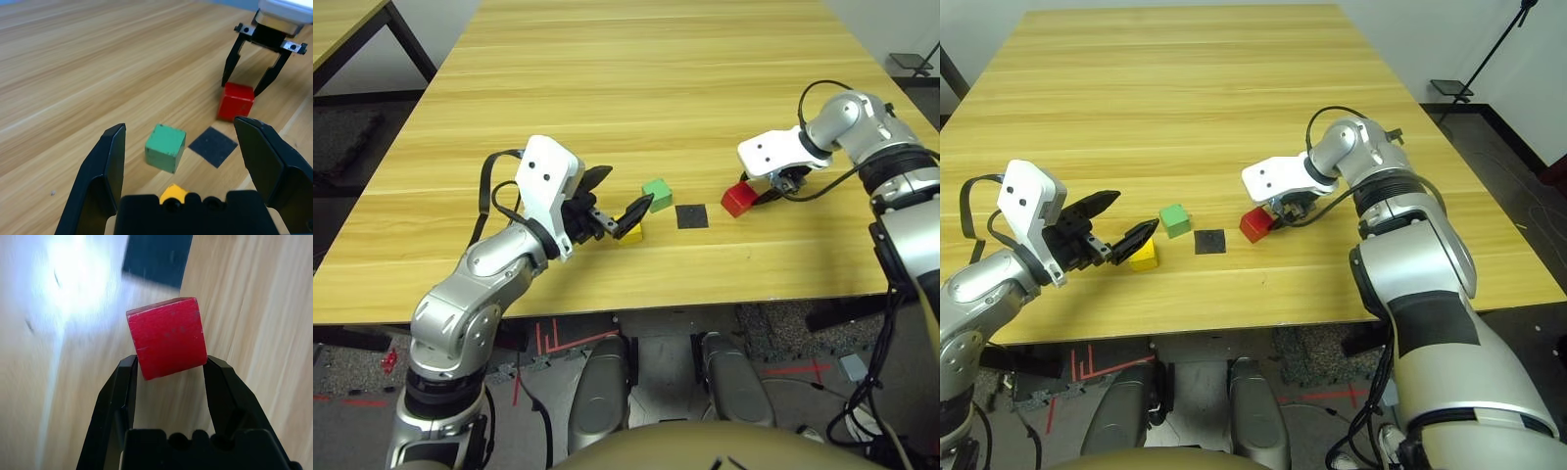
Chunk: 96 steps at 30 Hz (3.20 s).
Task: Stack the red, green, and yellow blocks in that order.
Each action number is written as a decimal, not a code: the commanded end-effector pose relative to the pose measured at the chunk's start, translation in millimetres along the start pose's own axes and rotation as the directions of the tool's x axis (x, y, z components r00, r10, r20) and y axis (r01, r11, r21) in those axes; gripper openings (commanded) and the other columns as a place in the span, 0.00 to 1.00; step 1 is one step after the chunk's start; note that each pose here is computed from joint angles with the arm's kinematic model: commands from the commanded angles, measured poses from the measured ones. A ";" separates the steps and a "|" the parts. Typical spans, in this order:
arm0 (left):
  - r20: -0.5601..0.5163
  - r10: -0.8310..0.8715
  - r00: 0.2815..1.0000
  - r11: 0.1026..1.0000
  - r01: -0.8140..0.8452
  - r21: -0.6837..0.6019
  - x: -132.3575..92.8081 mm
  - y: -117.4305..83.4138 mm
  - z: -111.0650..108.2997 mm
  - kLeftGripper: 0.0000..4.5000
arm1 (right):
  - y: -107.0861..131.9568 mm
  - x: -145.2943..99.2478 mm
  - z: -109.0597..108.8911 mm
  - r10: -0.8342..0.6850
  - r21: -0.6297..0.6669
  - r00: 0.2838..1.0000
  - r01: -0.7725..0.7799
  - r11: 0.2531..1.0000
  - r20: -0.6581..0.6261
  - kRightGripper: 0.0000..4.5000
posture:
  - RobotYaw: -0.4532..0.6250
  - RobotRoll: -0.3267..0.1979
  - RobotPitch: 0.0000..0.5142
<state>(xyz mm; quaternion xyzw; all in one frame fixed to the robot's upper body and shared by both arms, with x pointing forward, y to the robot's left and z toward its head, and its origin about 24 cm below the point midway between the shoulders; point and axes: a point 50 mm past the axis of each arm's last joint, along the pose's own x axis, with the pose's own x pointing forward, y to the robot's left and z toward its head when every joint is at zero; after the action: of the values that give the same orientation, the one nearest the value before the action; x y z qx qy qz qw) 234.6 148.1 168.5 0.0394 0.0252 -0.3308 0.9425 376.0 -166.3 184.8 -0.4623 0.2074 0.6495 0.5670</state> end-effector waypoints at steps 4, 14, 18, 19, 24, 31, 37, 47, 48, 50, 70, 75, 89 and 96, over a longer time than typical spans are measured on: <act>0.007 -0.011 1.000 1.000 0.011 -0.008 8.3 -2.7 -0.5 1.00 | 0.4 -2.4 19.0 0.007 0.041 0.997 -0.011 0.999 0.082 0.48 | 0.87 0.12 0.22; 0.017 -0.008 1.000 1.000 0.008 0.005 18.2 2.8 2.3 1.00 | 18.5 21.5 33.6 0.058 0.128 0.997 -0.065 0.990 0.059 0.48 | 0.89 0.12 0.24; 0.020 0.004 1.000 1.000 -0.004 0.003 17.3 2.5 2.3 1.00 | 15.3 29.2 36.6 0.014 0.152 1.000 -0.018 0.988 0.028 0.48 | 0.90 0.11 0.24; 0.021 0.007 1.000 1.000 -0.007 0.002 17.0 2.2 2.1 1.00 | 14.3 29.8 36.8 0.004 0.159 1.000 -0.007 0.987 0.021 0.48 | 0.90 0.11 0.24; 0.019 0.021 1.000 1.000 -0.021 -0.006 15.1 0.7 0.7 1.00 | 9.4 32.0 37.2 -0.037 0.198 0.999 0.039 0.980 -0.014 0.48 | 0.92 0.10 0.26; 0.026 0.039 0.999 0.999 -0.039 -0.016 14.6 -0.1 0.5 1.00 | 6.3 35.0 36.3 -0.064 0.256 0.996 0.079 0.963 -0.067 0.48 | 0.93 0.09 0.27; 0.025 0.050 0.998 0.999 -0.050 -0.023 13.9 0.1 -1.7 1.00 | 7.1 35.0 37.6 -0.059 0.283 0.994 0.082 0.956 -0.090 0.48 | 0.92 0.07 0.27; 0.035 0.058 0.998 0.998 -0.058 -0.025 16.2 2.3 -0.6 1.00 | 11.5 36.1 45.2 -0.040 0.307 0.997 0.058 0.950 -0.066 0.48 | 0.92 0.07 0.27; 0.035 0.059 0.998 0.998 -0.058 -0.025 16.1 2.4 -0.8 1.00 | 11.9 36.4 46.1 -0.038 0.308 0.997 0.055 0.950 -0.062 0.48 | 0.92 0.07 0.27; 0.034 0.060 0.998 0.998 -0.059 -0.026 15.8 2.5 -1.2 1.00 | 12.8 36.6 47.4 -0.033 0.306 0.998 0.049 0.951 -0.060 0.48 | 0.93 0.07 0.28; -0.012 -0.033 0.999 0.999 0.033 -0.008 23.5 7.5 -1.8 1.00 | 2.8 16.9 37.9 -0.207 0.397 0.957 0.112 0.911 0.205 1.00 | 0.87 0.15 0.25; -0.098 -0.177 0.979 0.983 0.181 0.031 31.1 16.1 -4.2 1.00 | 6.9 -22.4 7.2 -0.319 0.445 0.810 0.081 0.892 0.492 1.00 | 0.81 0.19 0.22; -0.332 -0.336 0.881 0.919 0.384 0.089 76.2 41.4 -20.6 1.00 | 71.7 -51.2 -77.1 -0.507 0.621 0.772 0.190 0.760 0.383 1.00 | 0.62 0.36 0.17; -0.411 -0.317 0.855 0.917 0.386 0.096 85.9 39.7 -26.1 1.00 | 79.8 -46.9 -74.6 -0.559 0.659 0.734 0.205 0.724 0.385 1.00 | 0.59 0.43 0.20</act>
<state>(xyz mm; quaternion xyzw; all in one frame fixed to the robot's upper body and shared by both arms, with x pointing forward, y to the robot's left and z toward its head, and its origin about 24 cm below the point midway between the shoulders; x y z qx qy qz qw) 323.9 127.8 142.9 0.1739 0.1715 -0.4907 0.8364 328.1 -273.8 164.7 -0.0964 0.1234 0.5250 0.8366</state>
